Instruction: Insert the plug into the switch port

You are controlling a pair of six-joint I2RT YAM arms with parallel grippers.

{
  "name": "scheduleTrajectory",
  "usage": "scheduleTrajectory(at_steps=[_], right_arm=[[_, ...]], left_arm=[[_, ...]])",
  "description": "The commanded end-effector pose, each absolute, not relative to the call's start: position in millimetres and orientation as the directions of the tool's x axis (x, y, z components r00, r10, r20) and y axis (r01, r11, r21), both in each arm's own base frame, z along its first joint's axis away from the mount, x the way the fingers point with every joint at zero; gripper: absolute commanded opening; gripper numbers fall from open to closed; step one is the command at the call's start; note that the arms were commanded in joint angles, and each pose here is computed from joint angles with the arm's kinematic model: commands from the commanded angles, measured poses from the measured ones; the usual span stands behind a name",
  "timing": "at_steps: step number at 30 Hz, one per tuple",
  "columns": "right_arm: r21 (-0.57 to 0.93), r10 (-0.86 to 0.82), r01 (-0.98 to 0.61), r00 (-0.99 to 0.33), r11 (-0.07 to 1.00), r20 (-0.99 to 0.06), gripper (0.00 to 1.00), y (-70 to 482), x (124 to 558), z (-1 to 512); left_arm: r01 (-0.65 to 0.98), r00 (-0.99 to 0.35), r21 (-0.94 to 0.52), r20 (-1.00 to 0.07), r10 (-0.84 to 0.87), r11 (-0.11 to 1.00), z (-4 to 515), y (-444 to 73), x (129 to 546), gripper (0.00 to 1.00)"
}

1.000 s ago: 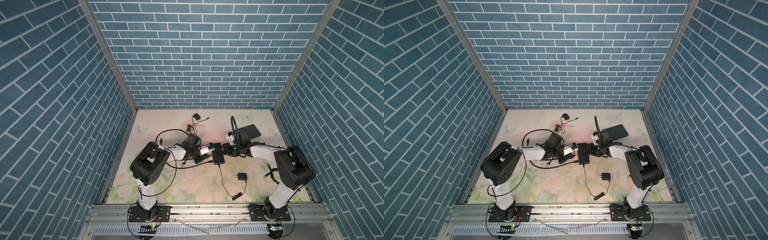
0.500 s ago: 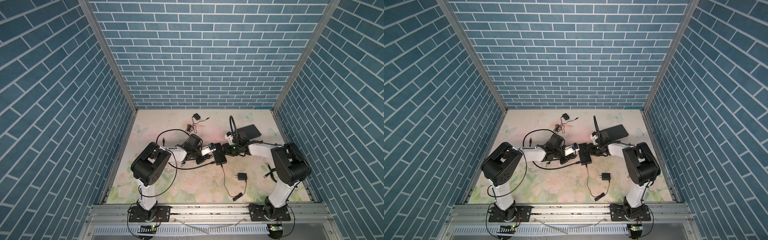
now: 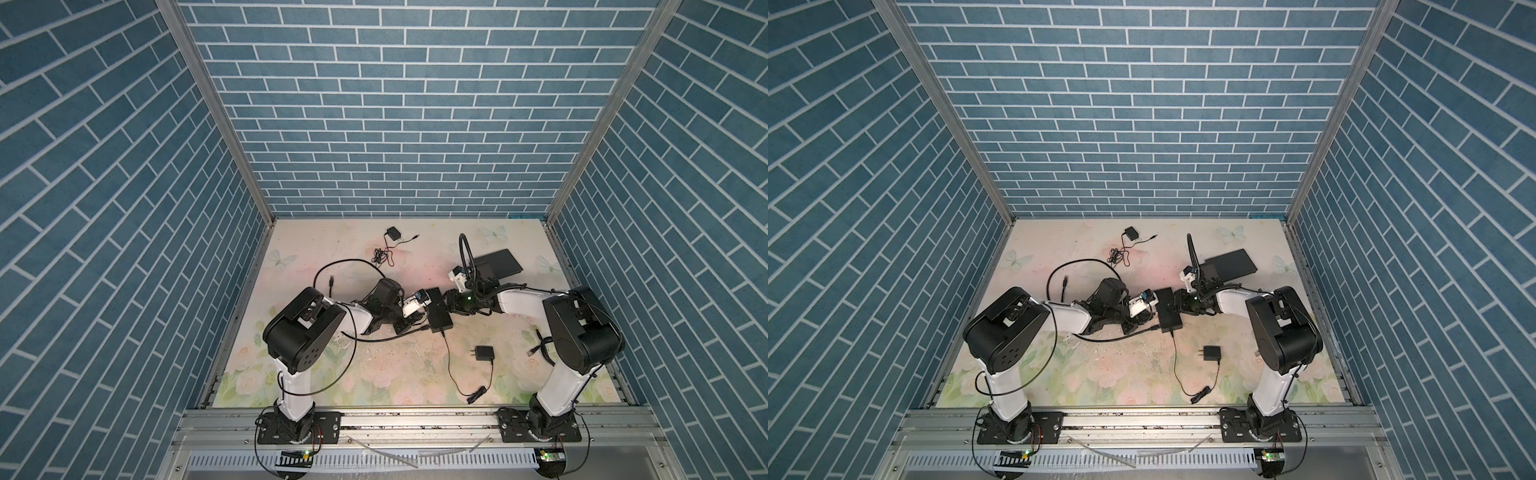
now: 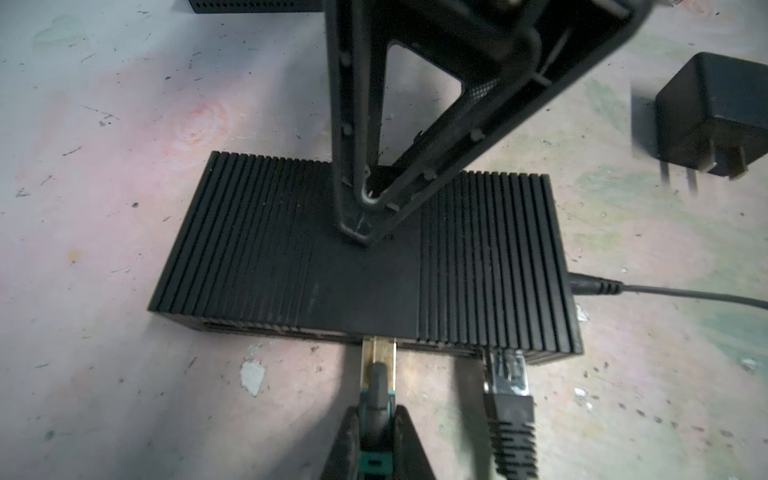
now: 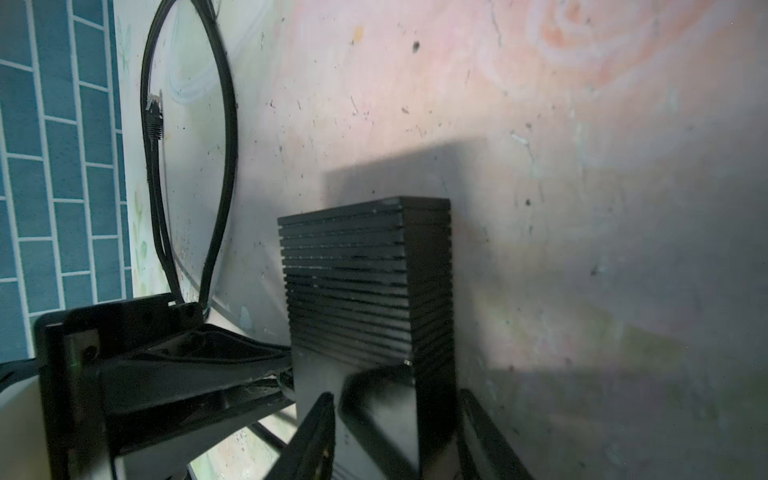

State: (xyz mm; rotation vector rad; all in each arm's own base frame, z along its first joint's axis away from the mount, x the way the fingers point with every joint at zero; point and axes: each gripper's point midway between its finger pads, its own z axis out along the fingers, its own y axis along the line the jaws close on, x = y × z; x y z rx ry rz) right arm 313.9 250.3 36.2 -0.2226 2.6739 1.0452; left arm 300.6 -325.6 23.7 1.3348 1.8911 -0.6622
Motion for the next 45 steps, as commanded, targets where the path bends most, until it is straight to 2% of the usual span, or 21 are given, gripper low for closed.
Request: scheduleTrajectory(at_steps=[1, 5, 23, 26, 31, 34, 41, 45], right_arm=[[0.689, -0.132, -0.253, -0.966, 0.679, -0.224, 0.48, 263.9, 279.4, 31.8], [0.690, -0.165, -0.273, -0.961, 0.670, -0.220, 0.47, 269.7, 273.9, 29.8], [0.795, -0.207, -0.244, -0.966, 0.555, -0.152, 0.38, 315.3, 223.3, 33.3], [0.799, -0.204, -0.220, -0.971, 0.560, -0.124, 0.38, 313.8, 215.7, 30.9], [0.783, -0.131, -0.182, -0.983, 0.594, -0.128, 0.49, 295.8, 228.8, 30.6], [0.771, -0.096, -0.170, -0.985, 0.614, -0.141, 0.51, 284.3, 240.9, 33.2], [0.724, -0.127, -0.199, -0.980, 0.660, -0.153, 0.51, 271.6, 245.0, 23.2], [0.710, -0.185, -0.222, -0.974, 0.668, -0.130, 0.47, 274.7, 234.4, 13.7]], left_arm=[[0.945, -0.159, 0.022, -0.841, 0.518, 0.326, 43.3, -339.6, 305.5, 0.05], [0.958, -0.138, 0.029, -0.826, 0.547, 0.285, 42.6, -344.2, 300.9, 0.05], [0.954, -0.153, -0.005, -0.867, 0.474, 0.299, 65.1, -372.2, 327.8, 0.04], [0.951, -0.153, -0.005, -0.876, 0.458, 0.308, 64.2, -371.0, 326.9, 0.04], [0.951, -0.155, 0.000, -0.865, 0.478, 0.308, 57.4, -360.4, 316.1, 0.04], [0.952, -0.153, 0.006, -0.857, 0.492, 0.307, 54.4, -353.3, 309.0, 0.04], [0.960, -0.155, -0.003, -0.838, 0.523, 0.278, 48.0, -343.6, 293.7, 0.04], [0.959, -0.160, -0.008, -0.842, 0.516, 0.284, 47.5, -345.6, 296.3, 0.04]])
